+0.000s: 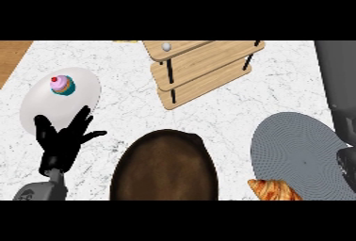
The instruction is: Pick the lemon from the placemat and place it in the tiered shelf
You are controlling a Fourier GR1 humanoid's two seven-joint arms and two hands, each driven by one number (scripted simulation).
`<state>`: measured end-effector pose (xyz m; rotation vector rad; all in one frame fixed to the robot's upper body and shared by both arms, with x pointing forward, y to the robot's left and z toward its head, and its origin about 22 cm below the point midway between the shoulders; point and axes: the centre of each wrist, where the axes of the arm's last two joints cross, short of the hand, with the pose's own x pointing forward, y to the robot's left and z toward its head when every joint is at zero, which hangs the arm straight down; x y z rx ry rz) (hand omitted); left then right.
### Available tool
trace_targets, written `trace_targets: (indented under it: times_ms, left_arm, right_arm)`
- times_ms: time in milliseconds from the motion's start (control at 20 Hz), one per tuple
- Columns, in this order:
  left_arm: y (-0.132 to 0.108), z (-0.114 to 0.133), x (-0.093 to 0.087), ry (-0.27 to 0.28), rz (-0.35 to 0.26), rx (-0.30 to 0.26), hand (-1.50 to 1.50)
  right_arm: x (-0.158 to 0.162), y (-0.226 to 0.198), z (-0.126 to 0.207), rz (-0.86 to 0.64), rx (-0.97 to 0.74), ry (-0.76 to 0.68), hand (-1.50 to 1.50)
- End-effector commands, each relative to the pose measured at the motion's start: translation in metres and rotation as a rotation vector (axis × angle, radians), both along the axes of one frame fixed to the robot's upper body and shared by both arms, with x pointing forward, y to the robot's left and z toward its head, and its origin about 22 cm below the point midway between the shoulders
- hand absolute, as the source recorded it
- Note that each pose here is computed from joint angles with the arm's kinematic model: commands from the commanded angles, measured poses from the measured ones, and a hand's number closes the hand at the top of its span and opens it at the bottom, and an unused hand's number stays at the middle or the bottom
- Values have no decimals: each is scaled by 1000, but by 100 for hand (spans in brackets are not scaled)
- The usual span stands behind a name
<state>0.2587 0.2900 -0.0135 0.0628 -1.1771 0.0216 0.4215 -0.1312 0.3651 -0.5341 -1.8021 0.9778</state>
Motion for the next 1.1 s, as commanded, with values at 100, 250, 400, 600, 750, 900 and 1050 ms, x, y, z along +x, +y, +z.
trace_targets:
  times_ms: [100,250,400,600,750,900,1050]
  left_arm:
    - [-11,-23,-15,61,28,20,0]
    - [-7,-15,-16,69,3,11,0]
    - [-9,-17,-12,49,8,6,0]
    - [4,-4,3,38,10,4,0]
    - [8,-22,-20,52,9,12,0]
    - [13,-14,-14,47,26,37,0]
    - [-13,2,-1,53,-6,3,0]
  right_arm:
    - [17,2,-26,16,-9,-24,150]
    - [24,5,-16,21,25,-33,150]
    - [27,18,-27,46,45,-34,150]
    - [33,5,-25,45,34,-42,150]
    - [31,4,-16,43,-59,-60,150]
    - [35,4,-19,16,89,-5,150]
    - [36,-2,-5,-51,256,35,-150]
